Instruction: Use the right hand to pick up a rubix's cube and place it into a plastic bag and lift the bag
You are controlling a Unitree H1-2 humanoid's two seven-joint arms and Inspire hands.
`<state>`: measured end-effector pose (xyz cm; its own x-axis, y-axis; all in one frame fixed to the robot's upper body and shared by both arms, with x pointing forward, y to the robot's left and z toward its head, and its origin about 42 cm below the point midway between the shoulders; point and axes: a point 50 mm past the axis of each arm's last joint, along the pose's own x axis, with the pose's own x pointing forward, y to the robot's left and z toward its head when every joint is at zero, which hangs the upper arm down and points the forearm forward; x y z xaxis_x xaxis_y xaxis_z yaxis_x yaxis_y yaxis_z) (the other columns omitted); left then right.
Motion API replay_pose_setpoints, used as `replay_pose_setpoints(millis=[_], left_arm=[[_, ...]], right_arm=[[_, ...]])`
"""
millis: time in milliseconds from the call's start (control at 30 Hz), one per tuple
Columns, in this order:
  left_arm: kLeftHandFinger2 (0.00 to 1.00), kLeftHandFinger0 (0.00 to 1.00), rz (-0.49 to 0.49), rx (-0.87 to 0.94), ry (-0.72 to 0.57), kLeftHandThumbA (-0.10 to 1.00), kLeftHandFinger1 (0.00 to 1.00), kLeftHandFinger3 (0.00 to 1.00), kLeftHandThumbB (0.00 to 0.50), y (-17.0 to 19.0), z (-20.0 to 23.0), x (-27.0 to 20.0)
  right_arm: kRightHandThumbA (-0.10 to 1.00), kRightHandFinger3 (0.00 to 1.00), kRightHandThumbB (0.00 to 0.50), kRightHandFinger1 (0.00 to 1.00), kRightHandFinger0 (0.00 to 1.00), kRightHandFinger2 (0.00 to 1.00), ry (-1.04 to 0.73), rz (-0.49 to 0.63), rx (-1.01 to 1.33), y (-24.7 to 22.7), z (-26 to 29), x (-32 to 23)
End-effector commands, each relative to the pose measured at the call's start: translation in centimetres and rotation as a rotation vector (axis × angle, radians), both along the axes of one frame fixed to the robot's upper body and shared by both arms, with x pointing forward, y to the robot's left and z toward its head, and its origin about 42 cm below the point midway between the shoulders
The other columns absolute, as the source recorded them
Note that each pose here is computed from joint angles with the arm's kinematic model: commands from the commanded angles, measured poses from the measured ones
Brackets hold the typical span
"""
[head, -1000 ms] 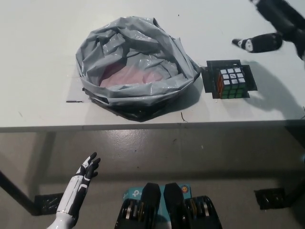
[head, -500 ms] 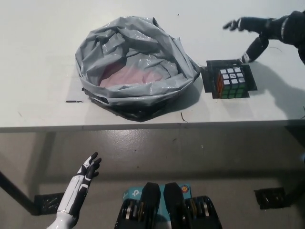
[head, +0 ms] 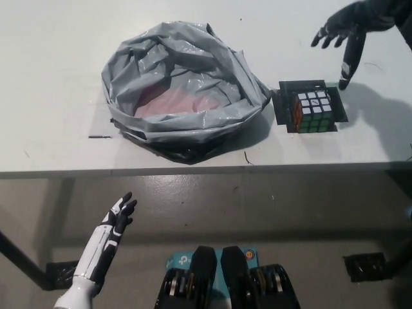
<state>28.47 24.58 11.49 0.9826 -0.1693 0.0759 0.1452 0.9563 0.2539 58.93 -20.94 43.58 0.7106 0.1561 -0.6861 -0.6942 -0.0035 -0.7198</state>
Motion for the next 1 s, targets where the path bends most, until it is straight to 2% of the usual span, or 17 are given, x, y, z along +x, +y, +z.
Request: replay_pose_setpoints(millis=[0, 67, 133, 467, 567, 700, 767, 967], left_arm=[[1.00, 1.00, -0.035, 0.037, -0.060, 1.00, 1.00, 1.00, 0.132, 0.2, 1.6, 0.4], [1.00, 1.00, -0.038, 0.040, -0.063, 1.00, 1.00, 1.00, 0.159, 0.2, 1.5, 0.4], [1.00, 1.00, -0.040, 0.041, -0.065, 1.00, 1.00, 1.00, 0.162, 0.2, 1.5, 0.3], [1.00, 1.00, -0.039, 0.049, -0.065, 1.00, 1.00, 1.00, 0.155, 0.0, 1.6, 0.1], [1.00, 1.00, -0.041, 0.049, -0.062, 1.00, 1.00, 1.00, 0.160, 0.0, 1.6, 0.1], [1.00, 1.00, -0.041, 0.053, -0.062, 1.00, 1.00, 1.00, 0.169, 0.0, 1.6, 0.2], [1.00, 1.00, -0.043, 0.057, -0.062, 1.00, 1.00, 1.00, 0.152, 0.0, 1.7, 0.2], [1.00, 1.00, -0.050, 0.056, -0.062, 1.00, 1.00, 1.00, 0.144, -0.2, 1.7, 0.0]], right_arm=[[0.99, 1.00, 0.500, 1.00, 1.00, 1.00, -0.035, 0.047, -0.008, 0.6, 3.7, -0.1], [0.98, 1.00, 0.500, 1.00, 1.00, 1.00, -0.053, 0.038, -0.002, 0.7, 3.1, 0.1], [0.96, 1.00, 0.500, 1.00, 1.00, 1.00, -0.072, 0.034, -0.007, 1.0, 2.6, 0.1], [0.90, 1.00, 0.500, 1.00, 1.00, 1.00, -0.119, 0.023, -0.074, 2.2, -0.5, 0.6], [0.96, 1.00, 0.500, 1.00, 1.00, 1.00, -0.112, 0.042, -0.106, 2.3, -1.6, 0.7], [0.94, 1.00, 0.500, 1.00, 1.00, 1.00, -0.100, 0.039, -0.089, 2.5, -2.5, 0.8], [0.95, 1.00, 0.500, 1.00, 1.00, 1.00, -0.110, 0.035, -0.098, 2.8, -3.3, 0.9], [0.98, 1.00, 0.500, 1.00, 1.00, 1.00, -0.095, 0.062, -0.114, 3.0, -4.8, 0.8]])
